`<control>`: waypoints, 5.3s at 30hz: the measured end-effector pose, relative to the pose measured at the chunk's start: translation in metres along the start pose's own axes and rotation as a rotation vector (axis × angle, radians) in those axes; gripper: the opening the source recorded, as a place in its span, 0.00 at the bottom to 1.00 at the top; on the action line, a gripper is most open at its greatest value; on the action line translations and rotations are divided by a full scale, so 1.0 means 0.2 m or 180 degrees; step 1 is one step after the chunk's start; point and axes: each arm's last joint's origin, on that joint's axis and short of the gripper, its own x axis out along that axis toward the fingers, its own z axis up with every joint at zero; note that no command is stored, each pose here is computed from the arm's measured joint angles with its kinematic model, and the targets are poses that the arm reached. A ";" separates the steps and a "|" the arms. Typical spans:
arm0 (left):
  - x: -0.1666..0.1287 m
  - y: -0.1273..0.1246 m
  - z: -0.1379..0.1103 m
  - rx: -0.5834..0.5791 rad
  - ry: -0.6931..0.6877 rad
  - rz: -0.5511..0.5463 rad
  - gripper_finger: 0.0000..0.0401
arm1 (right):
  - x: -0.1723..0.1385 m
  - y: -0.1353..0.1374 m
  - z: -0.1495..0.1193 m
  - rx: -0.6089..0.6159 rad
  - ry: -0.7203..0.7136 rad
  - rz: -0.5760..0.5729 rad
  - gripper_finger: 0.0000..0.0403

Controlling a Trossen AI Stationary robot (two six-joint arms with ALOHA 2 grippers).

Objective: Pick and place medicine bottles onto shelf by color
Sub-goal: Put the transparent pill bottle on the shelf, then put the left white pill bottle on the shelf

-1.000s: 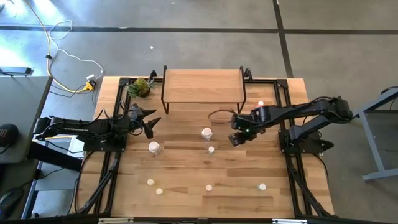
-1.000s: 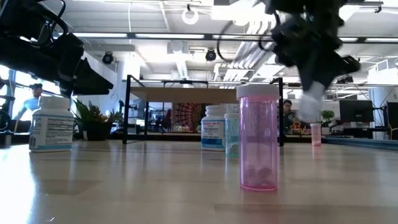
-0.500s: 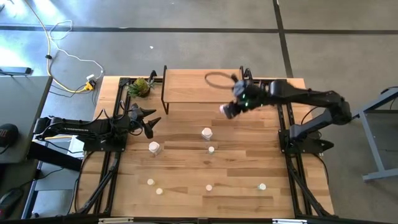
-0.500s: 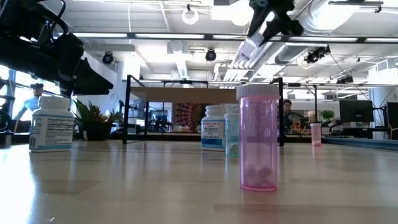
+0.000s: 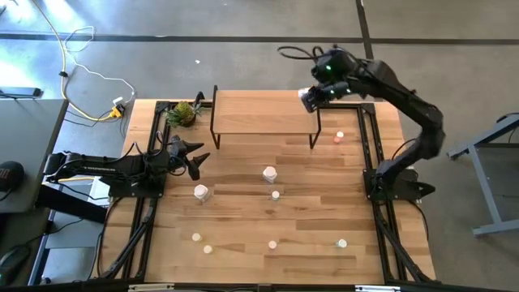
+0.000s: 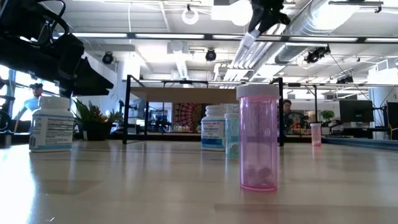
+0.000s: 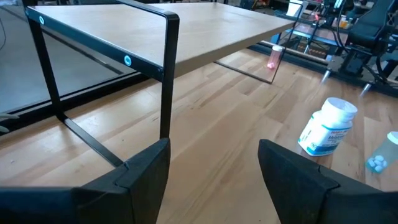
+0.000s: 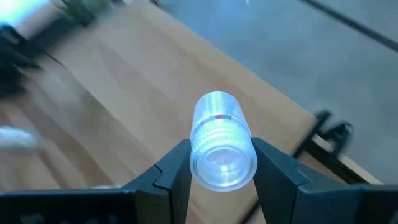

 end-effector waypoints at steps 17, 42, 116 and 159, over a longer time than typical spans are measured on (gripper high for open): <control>0.00 0.00 0.00 0.0000 0.0000 0.0000 0.58 | 0.50 0.17 0.02 -0.0752 0.1608 -0.0113 0.32; 0.00 0.00 0.00 0.0001 0.0003 -0.0003 0.58 | 0.57 0.19 0.01 -0.0751 0.1748 0.0013 0.32; -0.13 -0.25 0.27 -0.0304 0.2280 -0.0885 0.58 | 0.28 0.09 0.24 -0.0529 0.0657 -0.0381 0.49; -0.08 -0.45 0.05 0.0142 0.2666 -0.0365 0.42 | 0.28 0.09 0.24 -0.0694 0.0627 -0.0361 0.49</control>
